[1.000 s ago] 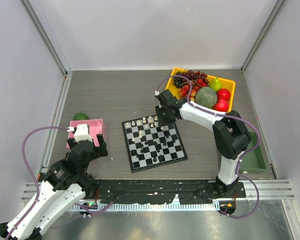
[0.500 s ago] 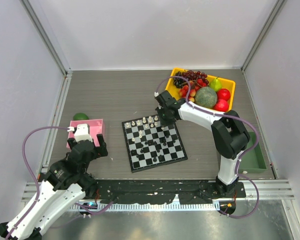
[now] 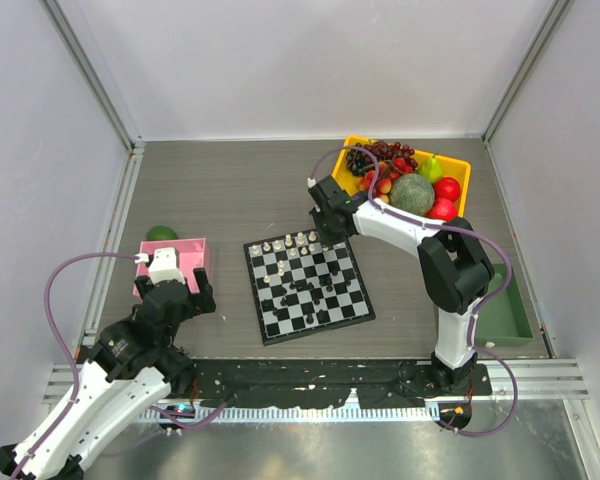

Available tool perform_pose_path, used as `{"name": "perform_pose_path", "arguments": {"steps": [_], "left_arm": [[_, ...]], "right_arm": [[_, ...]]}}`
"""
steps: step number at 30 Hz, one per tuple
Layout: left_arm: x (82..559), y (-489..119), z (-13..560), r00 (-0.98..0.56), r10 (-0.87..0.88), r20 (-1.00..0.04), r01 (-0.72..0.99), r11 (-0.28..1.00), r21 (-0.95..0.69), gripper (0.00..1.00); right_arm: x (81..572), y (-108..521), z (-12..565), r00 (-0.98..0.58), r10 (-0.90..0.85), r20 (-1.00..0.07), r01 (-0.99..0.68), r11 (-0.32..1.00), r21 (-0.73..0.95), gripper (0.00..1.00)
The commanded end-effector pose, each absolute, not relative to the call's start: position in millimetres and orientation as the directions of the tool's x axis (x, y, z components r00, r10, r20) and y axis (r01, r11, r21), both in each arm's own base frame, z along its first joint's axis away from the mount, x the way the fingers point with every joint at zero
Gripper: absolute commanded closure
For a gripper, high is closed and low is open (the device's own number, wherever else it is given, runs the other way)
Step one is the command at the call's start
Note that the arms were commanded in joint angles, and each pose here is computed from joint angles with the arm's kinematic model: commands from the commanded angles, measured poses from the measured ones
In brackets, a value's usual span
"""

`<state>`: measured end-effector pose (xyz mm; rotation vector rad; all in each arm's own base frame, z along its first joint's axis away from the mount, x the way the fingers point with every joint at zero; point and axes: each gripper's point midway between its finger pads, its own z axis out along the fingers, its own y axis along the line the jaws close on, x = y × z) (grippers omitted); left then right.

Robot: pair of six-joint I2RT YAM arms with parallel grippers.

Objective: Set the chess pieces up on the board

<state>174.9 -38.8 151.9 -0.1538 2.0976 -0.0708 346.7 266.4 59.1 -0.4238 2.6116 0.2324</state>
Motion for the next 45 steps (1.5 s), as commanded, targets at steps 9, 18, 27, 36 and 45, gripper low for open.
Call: {"name": "perform_pose_path", "arguments": {"steps": [9, 18, 27, 36, 45], "left_arm": [[181, -41, 160, -0.469, -0.161, -0.868, -0.091, 0.987, -0.134, 0.01], [181, -41, 159, -0.471, -0.160, -0.868, -0.093, 0.987, -0.132, 0.01], [181, -41, 159, -0.471, -0.160, -0.867, -0.089, 0.987, -0.133, 0.01], [181, -42, 160, -0.472, -0.159, -0.867, -0.086, 0.987, -0.134, 0.01], [181, -42, 159, -0.473, -0.158, -0.867, -0.082, 0.987, -0.136, 0.01]], "right_arm": [[364, 265, 66, -0.826, -0.206, -0.525, -0.295, 0.951, 0.091, 0.84], [365, 266, 65, -0.831, -0.202, -0.519, -0.298, 0.948, 0.108, 0.75], [363, 274, 93, -0.803, -0.190, -0.565, -0.331, 0.930, 0.157, 0.67], [356, 289, 118, -0.772, -0.187, -0.607, -0.362, 0.915, 0.178, 0.64], [354, 307, 100, -0.799, -0.189, -0.571, -0.363, 0.908, 0.208, 0.66]]}}
